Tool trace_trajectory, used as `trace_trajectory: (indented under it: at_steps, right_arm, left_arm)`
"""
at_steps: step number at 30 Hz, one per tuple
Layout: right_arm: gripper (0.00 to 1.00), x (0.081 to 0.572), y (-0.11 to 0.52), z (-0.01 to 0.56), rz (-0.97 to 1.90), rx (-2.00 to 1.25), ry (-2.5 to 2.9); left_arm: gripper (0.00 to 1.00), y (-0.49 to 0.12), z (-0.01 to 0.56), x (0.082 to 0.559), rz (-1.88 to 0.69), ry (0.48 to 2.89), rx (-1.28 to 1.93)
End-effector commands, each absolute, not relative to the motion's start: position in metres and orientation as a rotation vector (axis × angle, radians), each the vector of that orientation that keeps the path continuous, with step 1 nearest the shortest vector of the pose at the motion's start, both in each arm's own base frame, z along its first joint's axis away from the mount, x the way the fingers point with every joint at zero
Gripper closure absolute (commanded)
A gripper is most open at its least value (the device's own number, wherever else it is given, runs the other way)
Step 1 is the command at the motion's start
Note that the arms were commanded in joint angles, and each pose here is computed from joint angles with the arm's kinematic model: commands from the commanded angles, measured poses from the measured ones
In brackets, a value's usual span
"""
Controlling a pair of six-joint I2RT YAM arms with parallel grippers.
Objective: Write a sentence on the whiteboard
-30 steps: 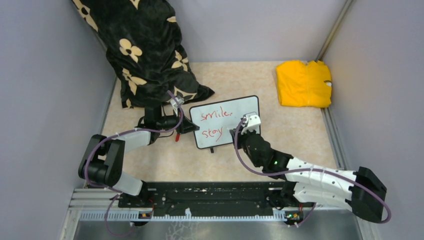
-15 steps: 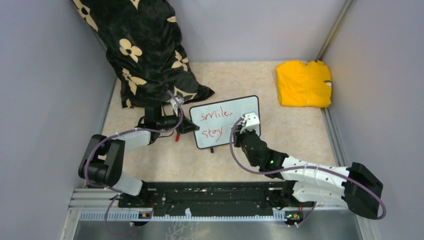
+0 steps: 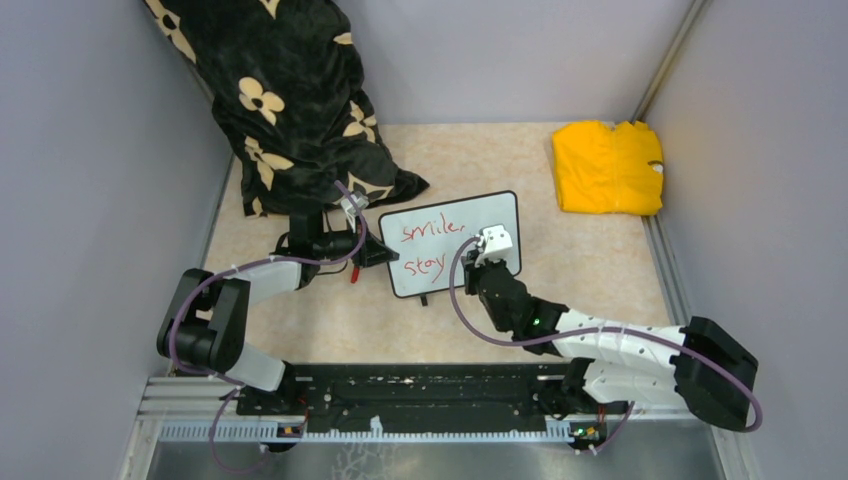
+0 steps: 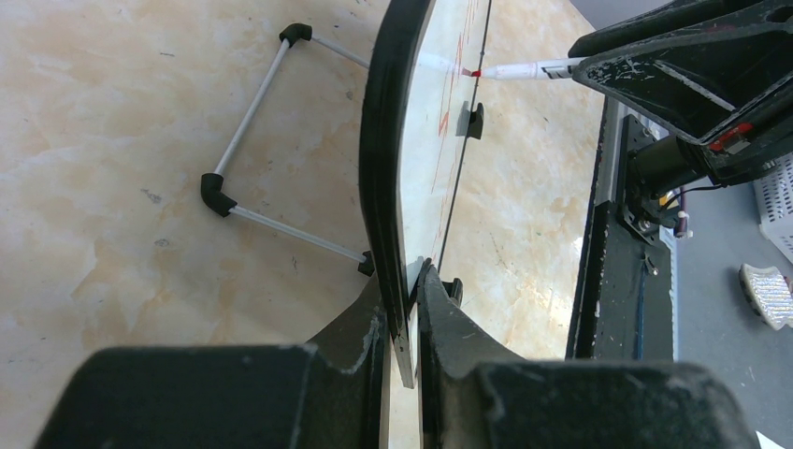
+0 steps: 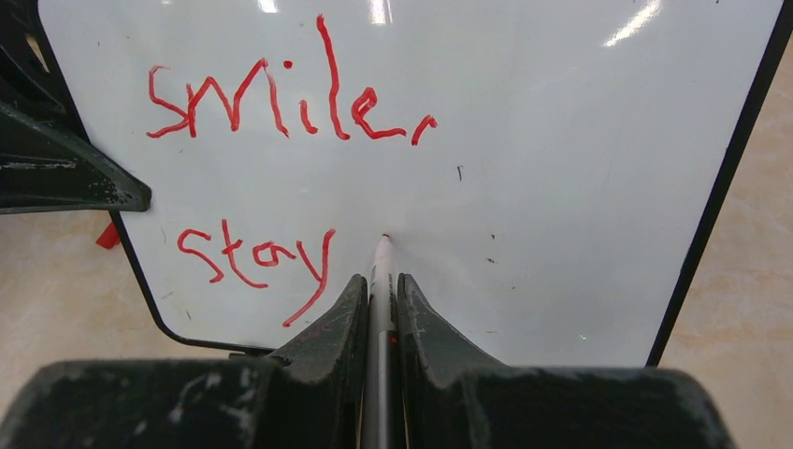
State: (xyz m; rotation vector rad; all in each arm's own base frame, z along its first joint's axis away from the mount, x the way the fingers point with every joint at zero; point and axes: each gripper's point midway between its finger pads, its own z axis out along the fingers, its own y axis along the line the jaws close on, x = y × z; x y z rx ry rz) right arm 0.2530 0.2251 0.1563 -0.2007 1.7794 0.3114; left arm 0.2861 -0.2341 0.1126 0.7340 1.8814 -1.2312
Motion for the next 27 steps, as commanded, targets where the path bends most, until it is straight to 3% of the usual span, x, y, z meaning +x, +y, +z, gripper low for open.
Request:
trace_trajectory:
  at_steps: [1,27]
  right_arm:
    - [1.00,0.265,0.234,0.191,0.359,-0.134,1.705]
    - [1.00,0.252,0.227,0.149,0.330,-0.199,1.833]
  left_arm:
    - [1.00,-0.220,0.066,0.291,-1.069,2.025,0.718]
    - [1.00,-0.221,0.067,0.291,-1.068,2.022,0.725]
